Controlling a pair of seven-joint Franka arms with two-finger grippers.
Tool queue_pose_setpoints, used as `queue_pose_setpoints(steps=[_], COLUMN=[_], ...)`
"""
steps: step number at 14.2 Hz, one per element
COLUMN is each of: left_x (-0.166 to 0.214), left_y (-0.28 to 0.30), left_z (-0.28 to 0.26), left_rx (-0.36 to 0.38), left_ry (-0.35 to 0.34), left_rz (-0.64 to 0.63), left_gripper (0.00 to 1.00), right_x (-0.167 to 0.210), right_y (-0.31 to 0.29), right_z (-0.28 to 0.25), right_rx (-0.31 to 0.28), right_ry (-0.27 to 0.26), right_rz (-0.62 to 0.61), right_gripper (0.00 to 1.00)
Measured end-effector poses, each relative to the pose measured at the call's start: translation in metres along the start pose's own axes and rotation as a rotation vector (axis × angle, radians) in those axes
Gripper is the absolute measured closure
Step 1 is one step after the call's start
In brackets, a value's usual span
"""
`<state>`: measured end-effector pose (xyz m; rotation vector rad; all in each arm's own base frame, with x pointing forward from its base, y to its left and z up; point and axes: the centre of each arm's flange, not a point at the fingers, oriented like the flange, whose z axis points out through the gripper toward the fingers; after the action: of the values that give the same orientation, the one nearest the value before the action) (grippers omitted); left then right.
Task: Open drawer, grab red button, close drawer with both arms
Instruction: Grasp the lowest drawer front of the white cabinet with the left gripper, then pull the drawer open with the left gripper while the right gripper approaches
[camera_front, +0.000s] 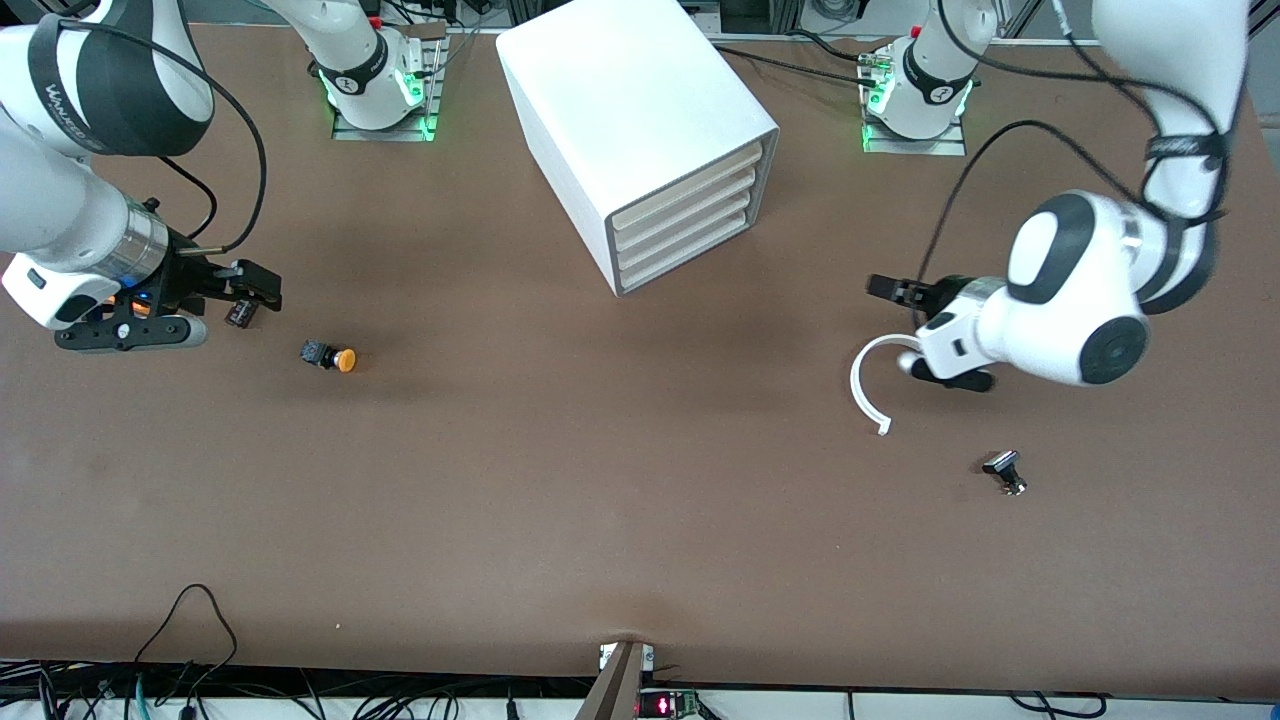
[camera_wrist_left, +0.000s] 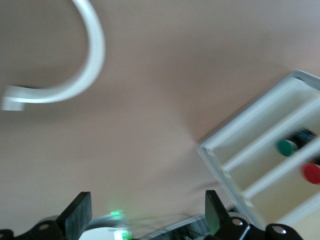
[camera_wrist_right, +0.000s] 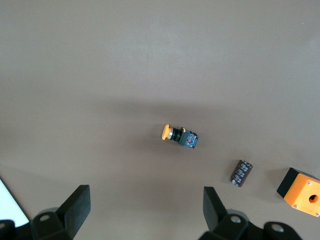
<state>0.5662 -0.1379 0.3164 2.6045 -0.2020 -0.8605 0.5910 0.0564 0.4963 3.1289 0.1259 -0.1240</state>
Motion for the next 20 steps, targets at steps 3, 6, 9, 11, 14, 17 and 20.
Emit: queue_pose_setpoints(steps=[3,6,9,11,14,17,20], left_x=[0.018,0.028,0.018,0.012,0.007,0.004,0.001], left_y=[0.022,0.043,0.058,0.062,0.071,0.087,0.098], left_z=[0.075,0.136,0.176,0.190,0.201,0.213,0.231], left_rx=[-0.200,-0.343,-0.452,-0.497,-0.515,-0.499,-0.482], left_ry=[-0.108,-0.134,-0.170,-0.173,-0.176,-0.167,-0.144], left_rz=[0.061,0.148,0.249,0.311,0.374,0.406,0.405], left_gripper=[0.00,0.00,0.01,0.01,0.01,0.04,0.23], right_x=[0.002,0.002,0.002,0.002,0.002,0.002,0.003], right_y=[-0.010,-0.014,-0.014,-0.016,-0.018,-0.018,-0.023], right_z=[0.004,0.003,0.003,0.003,0.003,0.004,0.002], right_rx=[-0.002,-0.002,-0.002,0.014,0.038,0.041,0.041], right_ry=[-0.007,-0.005,-0.004,-0.004,-0.004,-0.006,-0.001], right_rz=[-0.019,-0.026,-0.041,-0.073,-0.083,-0.084,-0.098], right_gripper=[0.00,0.00,0.00,0.00,0.00,0.00,0.00])
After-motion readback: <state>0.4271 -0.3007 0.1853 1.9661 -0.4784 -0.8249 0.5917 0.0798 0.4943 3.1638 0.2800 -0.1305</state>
